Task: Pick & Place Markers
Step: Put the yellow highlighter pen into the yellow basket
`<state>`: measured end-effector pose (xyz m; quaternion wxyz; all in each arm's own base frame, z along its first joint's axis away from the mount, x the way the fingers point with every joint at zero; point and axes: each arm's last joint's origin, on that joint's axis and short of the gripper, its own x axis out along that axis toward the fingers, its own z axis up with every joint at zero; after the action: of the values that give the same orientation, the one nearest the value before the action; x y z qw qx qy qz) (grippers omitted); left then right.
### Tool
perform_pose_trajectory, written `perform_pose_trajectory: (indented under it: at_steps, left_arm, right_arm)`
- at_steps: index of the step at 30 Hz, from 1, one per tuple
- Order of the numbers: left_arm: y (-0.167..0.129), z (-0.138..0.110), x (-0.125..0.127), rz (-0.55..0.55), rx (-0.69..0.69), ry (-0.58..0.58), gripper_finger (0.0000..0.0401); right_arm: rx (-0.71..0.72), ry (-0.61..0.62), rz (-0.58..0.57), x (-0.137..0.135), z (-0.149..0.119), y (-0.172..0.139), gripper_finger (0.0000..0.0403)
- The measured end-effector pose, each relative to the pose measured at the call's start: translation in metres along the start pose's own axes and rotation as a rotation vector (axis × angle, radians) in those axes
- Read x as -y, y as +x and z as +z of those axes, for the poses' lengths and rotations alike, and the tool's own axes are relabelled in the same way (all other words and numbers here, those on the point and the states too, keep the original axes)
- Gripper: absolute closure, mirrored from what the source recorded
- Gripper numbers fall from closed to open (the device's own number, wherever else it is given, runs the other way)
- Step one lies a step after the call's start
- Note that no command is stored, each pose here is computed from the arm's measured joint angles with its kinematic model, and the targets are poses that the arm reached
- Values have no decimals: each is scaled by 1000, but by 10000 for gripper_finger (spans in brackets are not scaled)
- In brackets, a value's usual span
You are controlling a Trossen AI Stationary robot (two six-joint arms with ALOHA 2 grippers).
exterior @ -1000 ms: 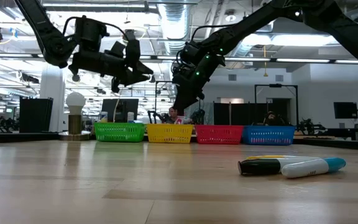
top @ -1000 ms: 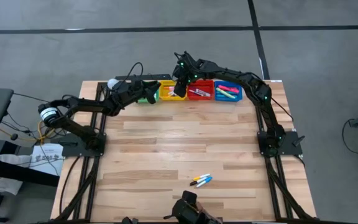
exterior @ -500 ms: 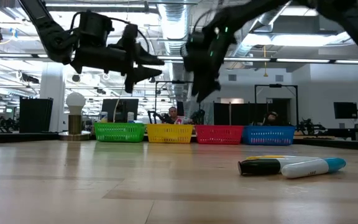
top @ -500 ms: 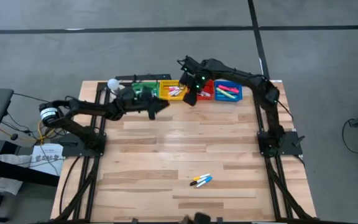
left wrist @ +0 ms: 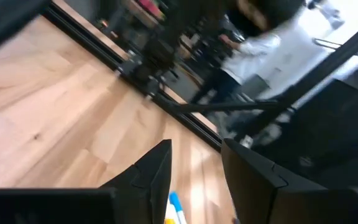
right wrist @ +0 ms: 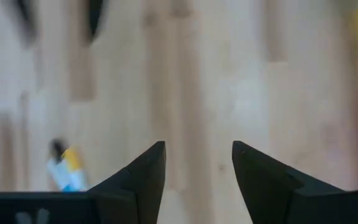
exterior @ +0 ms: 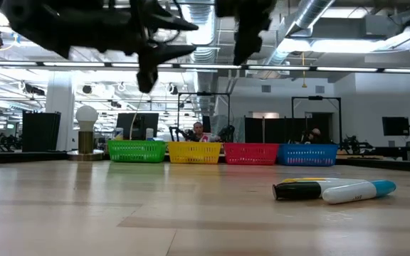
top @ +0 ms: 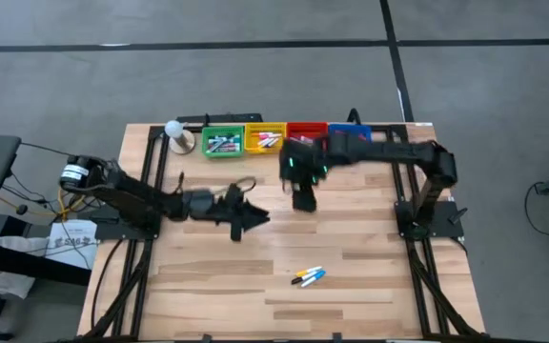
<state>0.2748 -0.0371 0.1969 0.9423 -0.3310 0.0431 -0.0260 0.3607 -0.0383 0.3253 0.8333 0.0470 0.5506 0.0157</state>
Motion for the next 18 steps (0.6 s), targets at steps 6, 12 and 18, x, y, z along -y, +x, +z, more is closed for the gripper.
perform_pose_trajectory:
  at_steps: [6, 12, 18]
  left_arm:
    - [-11, -32, 39, 157, 126, 61, 261]
    - [-18, -46, 55, 170, 132, 72, 261]
    - [-17, -44, 49, 205, 123, 132, 261]
  right_arm:
    - [-81, -120, 55, -71, -45, 30, 251]
    - [-119, -172, 89, -112, -95, 73, 275]
    - [-72, -70, 84, -131, -118, 106, 289]
